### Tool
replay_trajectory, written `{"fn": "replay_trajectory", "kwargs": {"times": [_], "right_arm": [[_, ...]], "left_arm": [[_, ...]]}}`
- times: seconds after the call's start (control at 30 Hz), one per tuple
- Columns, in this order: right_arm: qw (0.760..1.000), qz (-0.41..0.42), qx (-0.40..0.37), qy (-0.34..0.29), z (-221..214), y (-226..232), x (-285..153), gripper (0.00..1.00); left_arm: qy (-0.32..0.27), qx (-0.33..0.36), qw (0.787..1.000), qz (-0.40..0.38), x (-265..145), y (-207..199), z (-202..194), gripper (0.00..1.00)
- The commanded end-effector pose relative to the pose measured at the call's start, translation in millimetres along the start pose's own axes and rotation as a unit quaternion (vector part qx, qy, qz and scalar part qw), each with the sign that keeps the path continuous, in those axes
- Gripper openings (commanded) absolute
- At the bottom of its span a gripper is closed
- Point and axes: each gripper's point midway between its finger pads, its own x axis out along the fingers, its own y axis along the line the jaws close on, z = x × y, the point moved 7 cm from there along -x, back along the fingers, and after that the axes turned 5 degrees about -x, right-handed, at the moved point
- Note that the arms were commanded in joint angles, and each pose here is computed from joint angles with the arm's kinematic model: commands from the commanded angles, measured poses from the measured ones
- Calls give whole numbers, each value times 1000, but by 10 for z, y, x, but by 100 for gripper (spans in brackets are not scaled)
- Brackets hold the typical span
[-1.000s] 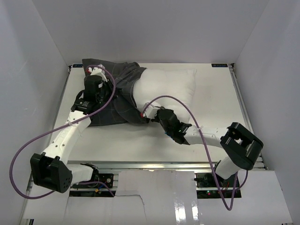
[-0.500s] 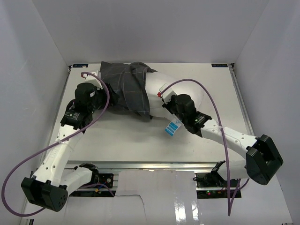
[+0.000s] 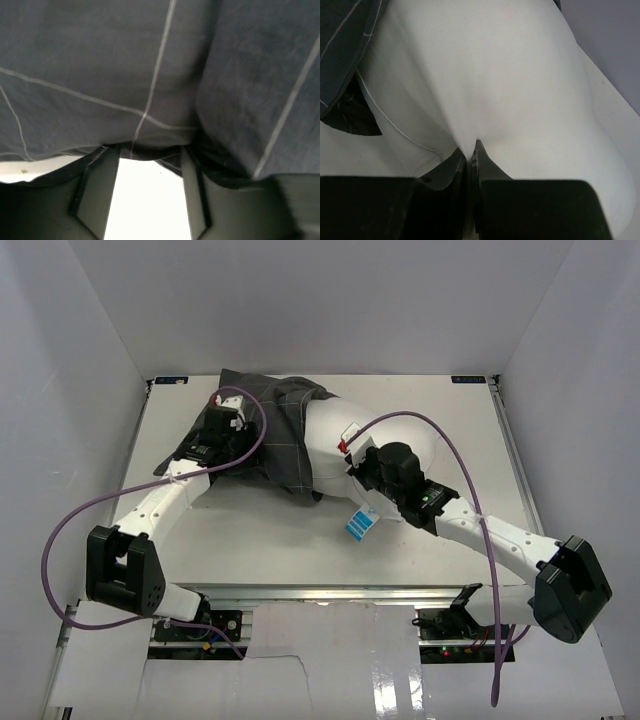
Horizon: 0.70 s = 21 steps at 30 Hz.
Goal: Remove the pillowcase from the pillow
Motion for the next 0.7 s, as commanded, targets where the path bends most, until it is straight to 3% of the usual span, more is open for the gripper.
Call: {"fn": "replay_trajectory", "kwargs": {"times": [0.0, 0.03, 0.07, 0.1, 0.17, 0.33, 0.43, 0.67], "right_arm": [[997, -18, 18, -78, 355, -132, -106, 8], [997, -19, 19, -78, 355, -134, -113, 8], [997, -19, 18, -78, 345, -143, -115, 8], [997, -16, 16, -78, 338, -147, -117, 8], [997, -29, 21, -74, 281, -210, -148, 8], [992, -83, 73, -63, 81, -542, -299, 8], [986, -109, 106, -69, 19, -705, -425, 8], [959, -219, 179, -4, -410, -932, -597, 8]], "left_arm": [[-60, 10, 998, 15, -16, -49, 269, 60], [-61, 6, 998, 18, -3, -46, 266, 51], [-69, 2, 997, 30, -11, -22, 290, 22], [-72, 0, 997, 36, -21, -10, 296, 1], [-83, -16, 994, 69, -103, 39, 344, 0], [-172, -43, 967, 185, -462, 258, 604, 0], [-208, -49, 953, 215, -647, 317, 735, 0], [-210, -58, 939, 267, -692, 498, 822, 0]]}}
